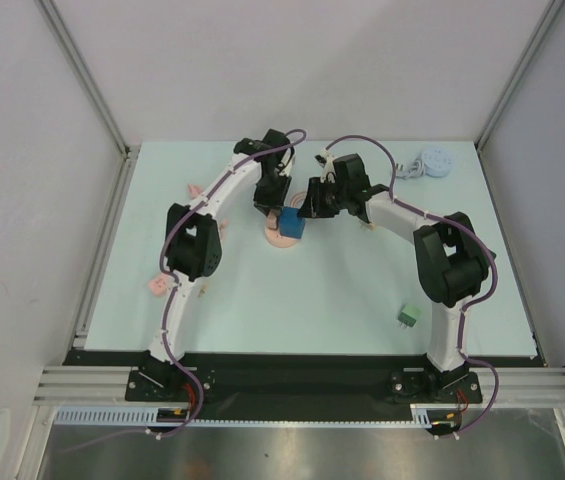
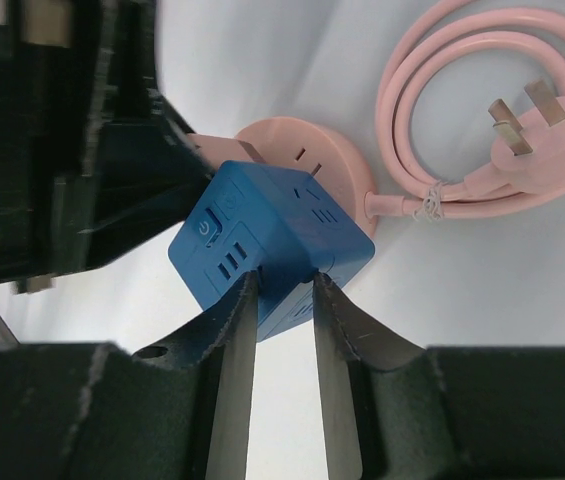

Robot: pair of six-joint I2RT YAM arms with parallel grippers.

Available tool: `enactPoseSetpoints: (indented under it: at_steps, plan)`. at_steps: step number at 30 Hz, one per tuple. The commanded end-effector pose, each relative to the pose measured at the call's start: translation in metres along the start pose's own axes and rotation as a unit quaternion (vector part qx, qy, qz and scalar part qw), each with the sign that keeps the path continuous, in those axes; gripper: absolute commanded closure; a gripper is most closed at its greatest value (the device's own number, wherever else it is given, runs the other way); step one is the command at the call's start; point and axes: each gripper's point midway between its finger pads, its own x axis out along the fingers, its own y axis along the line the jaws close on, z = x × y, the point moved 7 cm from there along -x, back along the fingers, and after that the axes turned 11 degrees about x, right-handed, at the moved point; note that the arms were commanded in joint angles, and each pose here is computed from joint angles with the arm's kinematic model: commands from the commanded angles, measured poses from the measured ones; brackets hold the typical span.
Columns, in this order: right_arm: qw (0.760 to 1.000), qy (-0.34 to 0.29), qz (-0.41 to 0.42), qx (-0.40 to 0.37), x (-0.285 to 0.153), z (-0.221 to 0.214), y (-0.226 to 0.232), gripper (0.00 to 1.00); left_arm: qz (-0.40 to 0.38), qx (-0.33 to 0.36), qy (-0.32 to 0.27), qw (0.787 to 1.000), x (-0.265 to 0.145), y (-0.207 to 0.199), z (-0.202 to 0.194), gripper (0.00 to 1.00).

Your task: Insert the plug

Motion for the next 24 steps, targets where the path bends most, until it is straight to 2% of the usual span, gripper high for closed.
enactPoseSetpoints:
  at_steps: [1,20,23,24]
  plan:
    - [0.999,0.028,0.014,-0.015,0.015,-0.014,0.007,0.70,-0.018,-0.007,0.033,0.999,0.039,-0.017,-0.006,1.00]
    - [1.000,0.019,-0.005,-0.003,0.007,-0.015,0.000,0.65,0.003,-0.025,0.060,0.998,0.060,-0.028,-0.028,1.00]
    - [1.000,0.015,-0.006,-0.004,0.002,-0.012,0.001,0.65,0.009,-0.028,0.038,0.999,0.047,-0.028,-0.021,0.86]
    - [1.000,0.012,-0.005,-0.004,0.002,-0.011,0.002,0.65,0.011,-0.029,0.029,0.999,0.042,-0.028,-0.018,0.79]
